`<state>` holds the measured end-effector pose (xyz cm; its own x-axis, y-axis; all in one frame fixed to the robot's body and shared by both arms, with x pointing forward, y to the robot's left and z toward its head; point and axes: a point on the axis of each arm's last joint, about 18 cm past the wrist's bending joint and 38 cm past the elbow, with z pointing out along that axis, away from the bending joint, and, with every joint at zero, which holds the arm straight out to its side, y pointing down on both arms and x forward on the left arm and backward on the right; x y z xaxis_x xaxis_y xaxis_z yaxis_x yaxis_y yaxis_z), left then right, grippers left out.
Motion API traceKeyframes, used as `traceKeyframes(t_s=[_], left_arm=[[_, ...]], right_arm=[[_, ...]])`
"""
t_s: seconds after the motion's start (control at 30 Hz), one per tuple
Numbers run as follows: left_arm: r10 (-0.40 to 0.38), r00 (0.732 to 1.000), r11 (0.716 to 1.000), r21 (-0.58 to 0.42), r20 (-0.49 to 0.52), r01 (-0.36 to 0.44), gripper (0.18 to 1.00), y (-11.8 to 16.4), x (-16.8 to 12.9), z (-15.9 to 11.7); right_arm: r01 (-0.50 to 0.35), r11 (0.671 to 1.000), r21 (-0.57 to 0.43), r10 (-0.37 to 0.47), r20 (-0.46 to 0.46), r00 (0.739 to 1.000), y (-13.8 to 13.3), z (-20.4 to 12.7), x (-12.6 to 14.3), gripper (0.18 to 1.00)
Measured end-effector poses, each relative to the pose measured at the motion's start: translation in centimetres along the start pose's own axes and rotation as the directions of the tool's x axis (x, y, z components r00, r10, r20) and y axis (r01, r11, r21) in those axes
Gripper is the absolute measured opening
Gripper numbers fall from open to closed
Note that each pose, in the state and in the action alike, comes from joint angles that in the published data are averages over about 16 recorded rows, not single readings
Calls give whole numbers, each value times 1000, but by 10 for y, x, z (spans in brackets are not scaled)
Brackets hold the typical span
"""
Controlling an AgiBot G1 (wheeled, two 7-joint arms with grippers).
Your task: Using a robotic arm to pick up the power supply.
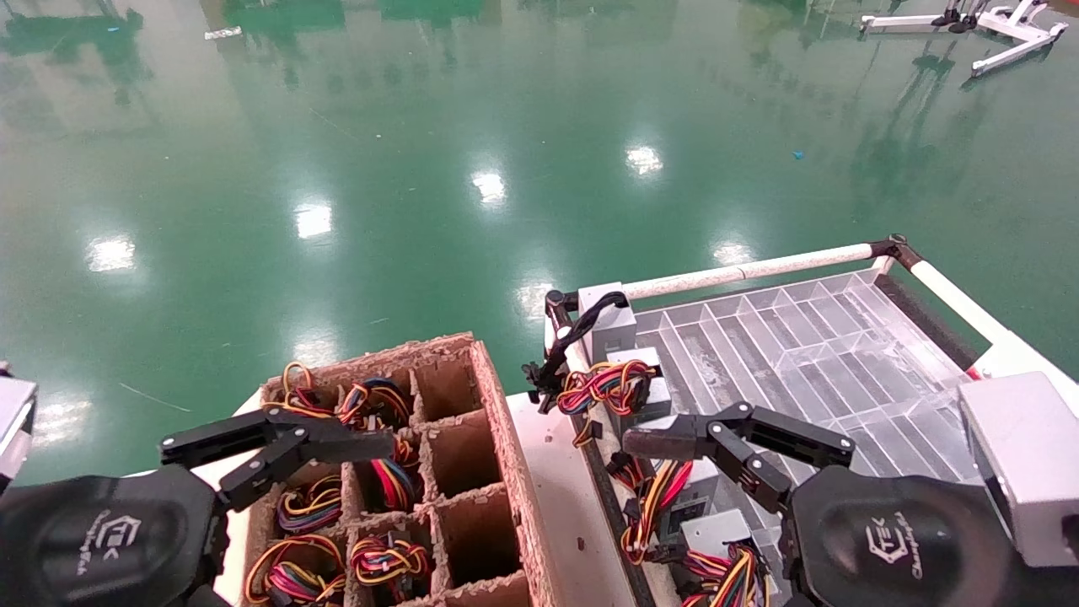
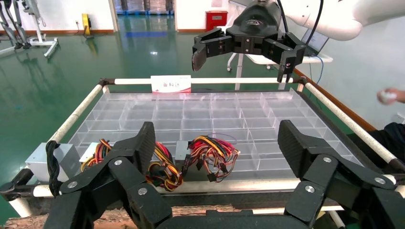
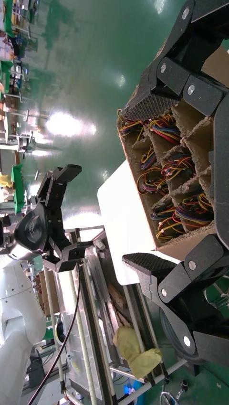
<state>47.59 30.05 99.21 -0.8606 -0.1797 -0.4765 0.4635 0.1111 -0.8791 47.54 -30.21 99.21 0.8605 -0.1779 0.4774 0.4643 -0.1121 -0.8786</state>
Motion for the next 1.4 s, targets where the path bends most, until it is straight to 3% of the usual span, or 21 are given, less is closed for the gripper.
traceKeyframes(t_s=[0.43, 0.9, 1.13, 1.4], left_arm=[[0, 1000, 1000, 0, 0, 0, 798, 0, 0, 0], [0, 1000, 1000, 0, 0, 0, 456, 0, 0, 0], [0, 1000, 1000, 0, 0, 0, 316, 0, 0, 0], [0, 1000, 1000, 0, 0, 0, 236, 0, 0, 0]], right_arm=[[0, 1000, 0, 0, 0, 1000, 0, 0, 0, 1001], [-32, 997, -75, 32, -10, 999, 19, 6, 2, 1001], [-70, 987, -148, 72, 5, 997, 44, 26, 4, 1001], [-106, 973, -205, 119, 54, 991, 73, 68, 8, 1001]])
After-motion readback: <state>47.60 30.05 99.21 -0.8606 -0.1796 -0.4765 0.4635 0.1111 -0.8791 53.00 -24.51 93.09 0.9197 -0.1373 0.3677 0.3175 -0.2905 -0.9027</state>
